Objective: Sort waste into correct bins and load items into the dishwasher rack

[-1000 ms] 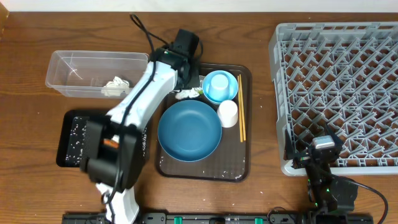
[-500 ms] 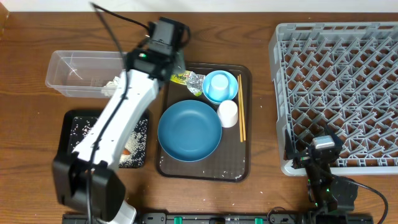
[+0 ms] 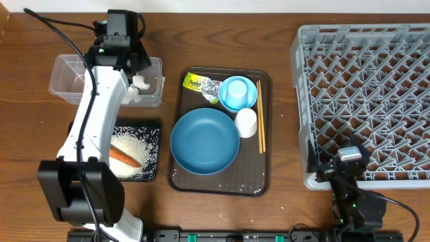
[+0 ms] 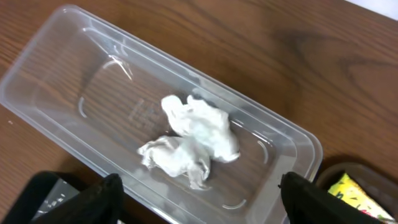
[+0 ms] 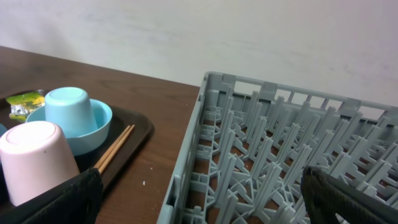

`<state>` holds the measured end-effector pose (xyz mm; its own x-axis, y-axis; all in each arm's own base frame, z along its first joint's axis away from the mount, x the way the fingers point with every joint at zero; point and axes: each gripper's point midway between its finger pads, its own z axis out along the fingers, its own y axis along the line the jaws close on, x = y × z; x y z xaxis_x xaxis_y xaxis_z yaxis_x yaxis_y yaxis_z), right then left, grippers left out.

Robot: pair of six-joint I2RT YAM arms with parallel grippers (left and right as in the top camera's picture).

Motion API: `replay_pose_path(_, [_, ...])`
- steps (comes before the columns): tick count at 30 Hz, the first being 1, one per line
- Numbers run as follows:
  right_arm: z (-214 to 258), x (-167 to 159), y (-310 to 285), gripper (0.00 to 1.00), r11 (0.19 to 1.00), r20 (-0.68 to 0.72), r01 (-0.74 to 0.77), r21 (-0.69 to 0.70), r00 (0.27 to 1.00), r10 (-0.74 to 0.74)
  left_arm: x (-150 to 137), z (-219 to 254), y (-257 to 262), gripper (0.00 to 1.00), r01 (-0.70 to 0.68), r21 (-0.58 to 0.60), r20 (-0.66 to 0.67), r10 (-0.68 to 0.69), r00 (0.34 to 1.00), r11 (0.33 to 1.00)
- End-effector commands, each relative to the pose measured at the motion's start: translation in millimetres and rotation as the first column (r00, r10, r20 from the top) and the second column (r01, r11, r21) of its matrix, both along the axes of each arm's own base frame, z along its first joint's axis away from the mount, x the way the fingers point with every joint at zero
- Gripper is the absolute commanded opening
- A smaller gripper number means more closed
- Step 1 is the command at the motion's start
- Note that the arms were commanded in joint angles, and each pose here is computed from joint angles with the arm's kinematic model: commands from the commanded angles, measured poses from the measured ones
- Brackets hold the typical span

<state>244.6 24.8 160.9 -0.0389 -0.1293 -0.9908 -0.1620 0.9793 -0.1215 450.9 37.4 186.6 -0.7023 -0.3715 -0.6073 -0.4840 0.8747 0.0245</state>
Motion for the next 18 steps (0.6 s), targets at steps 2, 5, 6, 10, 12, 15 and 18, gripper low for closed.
replay_pose_path(2, [0,0,-3,0.99,1.000,0.002,0.014,-0.007,1.000,-0.014,3,1,-32,0.84,0.102,-0.142,0.019,-0.101,0.995,0.985])
replay_pose_path(5, [0,0,-3,0.99,1.000,0.002,0.014,-0.007,1.000,-0.014,5,6,-78,0.83,0.271,-0.270,0.062,-0.264,0.962,0.924])
replay_pose_path(6, [0,0,-3,0.99,1.000,0.002,0.014,-0.007,1.000,-0.014,4,7,-94,0.84,0.317,-0.305,0.074,-0.309,0.948,0.898])
replay_pose_path(10, [0,0,-3,0.99,1.000,0.002,0.014,-0.007,1.000,-0.014,-5,-2,-145,0.83,0.420,-0.337,0.056,-0.427,0.903,0.843])
replay_pose_path(12, [0,0,-3,0.99,1.000,0.002,0.014,-0.007,1.000,-0.014,-9,-12,-168,0.83,0.436,-0.356,0.039,-0.452,0.891,0.827])
replay_pose_path(15, [0,0,-3,0.99,1.000,0.002,0.014,-0.007,1.000,-0.014,-12,-33,-197,0.83,0.435,-0.386,0.003,-0.471,0.882,0.813])
replay_pose_path(18, [0,0,-3,0.99,1.000,0.002,0.014,-0.007,1.000,-0.014,-9,-59,-207,0.83,0.401,-0.388,-0.044,-0.451,0.891,0.830])
